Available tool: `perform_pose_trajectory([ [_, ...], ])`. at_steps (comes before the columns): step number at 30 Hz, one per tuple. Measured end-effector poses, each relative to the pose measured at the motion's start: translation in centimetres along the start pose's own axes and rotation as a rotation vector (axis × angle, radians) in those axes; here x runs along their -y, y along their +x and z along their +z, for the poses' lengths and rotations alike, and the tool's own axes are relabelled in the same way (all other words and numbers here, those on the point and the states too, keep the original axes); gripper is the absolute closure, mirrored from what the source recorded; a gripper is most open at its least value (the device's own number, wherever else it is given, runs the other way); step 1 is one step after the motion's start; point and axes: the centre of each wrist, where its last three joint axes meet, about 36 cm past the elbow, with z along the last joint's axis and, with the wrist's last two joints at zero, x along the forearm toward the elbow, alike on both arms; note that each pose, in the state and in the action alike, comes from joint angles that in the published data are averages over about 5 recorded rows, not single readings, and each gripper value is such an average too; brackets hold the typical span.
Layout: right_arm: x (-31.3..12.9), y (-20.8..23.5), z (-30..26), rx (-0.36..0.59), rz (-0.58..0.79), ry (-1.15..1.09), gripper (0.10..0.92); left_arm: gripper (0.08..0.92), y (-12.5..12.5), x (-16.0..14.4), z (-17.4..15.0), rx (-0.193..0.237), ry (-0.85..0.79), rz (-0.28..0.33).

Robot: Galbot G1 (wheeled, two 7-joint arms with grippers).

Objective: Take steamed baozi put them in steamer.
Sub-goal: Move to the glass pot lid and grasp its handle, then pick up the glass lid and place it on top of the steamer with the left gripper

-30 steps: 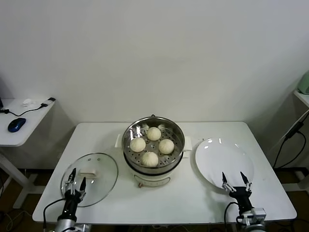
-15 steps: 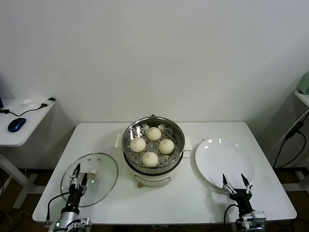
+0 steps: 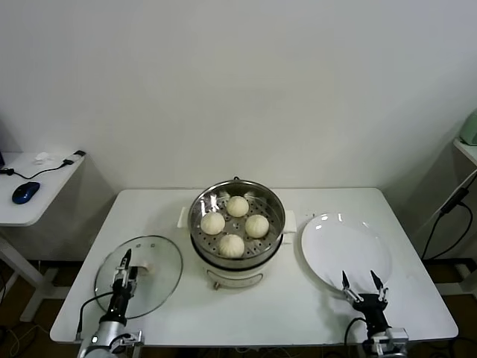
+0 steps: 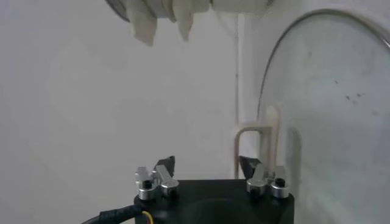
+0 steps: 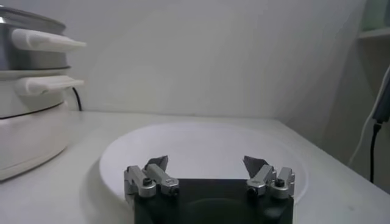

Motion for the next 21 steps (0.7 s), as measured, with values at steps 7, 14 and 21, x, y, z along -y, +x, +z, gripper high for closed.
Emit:
perform_pose_trajectory([
  [7,-0.1,0.3,-0.1,0.001,-0.01,0.005,0.2,0.562,-0.1,1.3,1.3,0.008,-0.039,0.017],
  [14,-0.2,0.3,-0.4,0.007,-0.014,0.007,0.2,0.761,-0.1,2.0,1.6,0.02,-0.049,0.018],
  [21,-0.4,0.2,-0.8,0.015,-0.017,0.007,0.199,0.866,0.1,1.7,1.6,0.028,-0.034,0.018],
])
